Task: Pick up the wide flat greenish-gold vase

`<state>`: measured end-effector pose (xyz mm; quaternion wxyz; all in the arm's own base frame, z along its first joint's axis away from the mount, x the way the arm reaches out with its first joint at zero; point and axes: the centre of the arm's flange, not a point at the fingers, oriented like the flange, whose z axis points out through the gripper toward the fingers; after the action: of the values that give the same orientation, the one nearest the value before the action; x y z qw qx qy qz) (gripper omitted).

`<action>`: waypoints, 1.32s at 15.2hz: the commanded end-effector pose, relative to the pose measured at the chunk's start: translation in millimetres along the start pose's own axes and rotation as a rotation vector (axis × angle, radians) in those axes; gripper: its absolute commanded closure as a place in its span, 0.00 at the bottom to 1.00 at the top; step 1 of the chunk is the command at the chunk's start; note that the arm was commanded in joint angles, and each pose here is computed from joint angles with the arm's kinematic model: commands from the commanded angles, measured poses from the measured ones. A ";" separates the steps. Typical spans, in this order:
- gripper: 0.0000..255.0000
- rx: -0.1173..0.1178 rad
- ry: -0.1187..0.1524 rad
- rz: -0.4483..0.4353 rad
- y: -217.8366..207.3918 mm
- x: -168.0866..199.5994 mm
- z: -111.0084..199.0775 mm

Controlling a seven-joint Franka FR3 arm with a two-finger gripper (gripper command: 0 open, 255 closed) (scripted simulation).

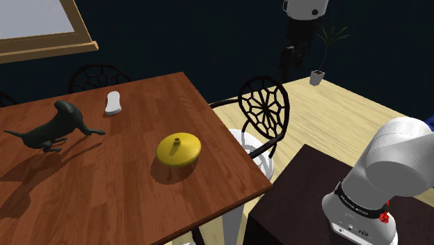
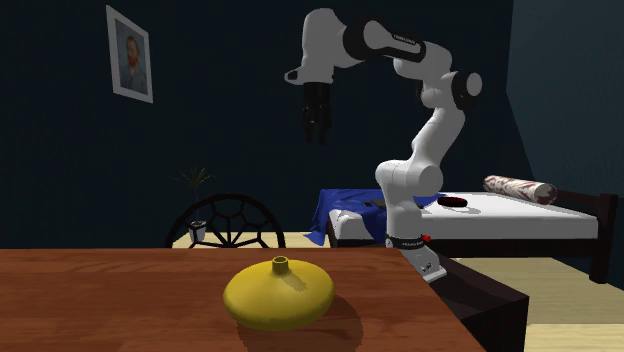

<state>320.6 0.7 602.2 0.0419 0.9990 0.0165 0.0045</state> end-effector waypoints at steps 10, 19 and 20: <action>0.00 0.068 0.068 0.015 -88.9 40.2 41.1; 0.00 0.137 0.136 0.030 -179.8 84.2 73.2; 0.00 0.144 0.144 0.032 -189.9 89.3 76.2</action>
<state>400.3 176.0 514.8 -0.0268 0.9971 0.0049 0.0711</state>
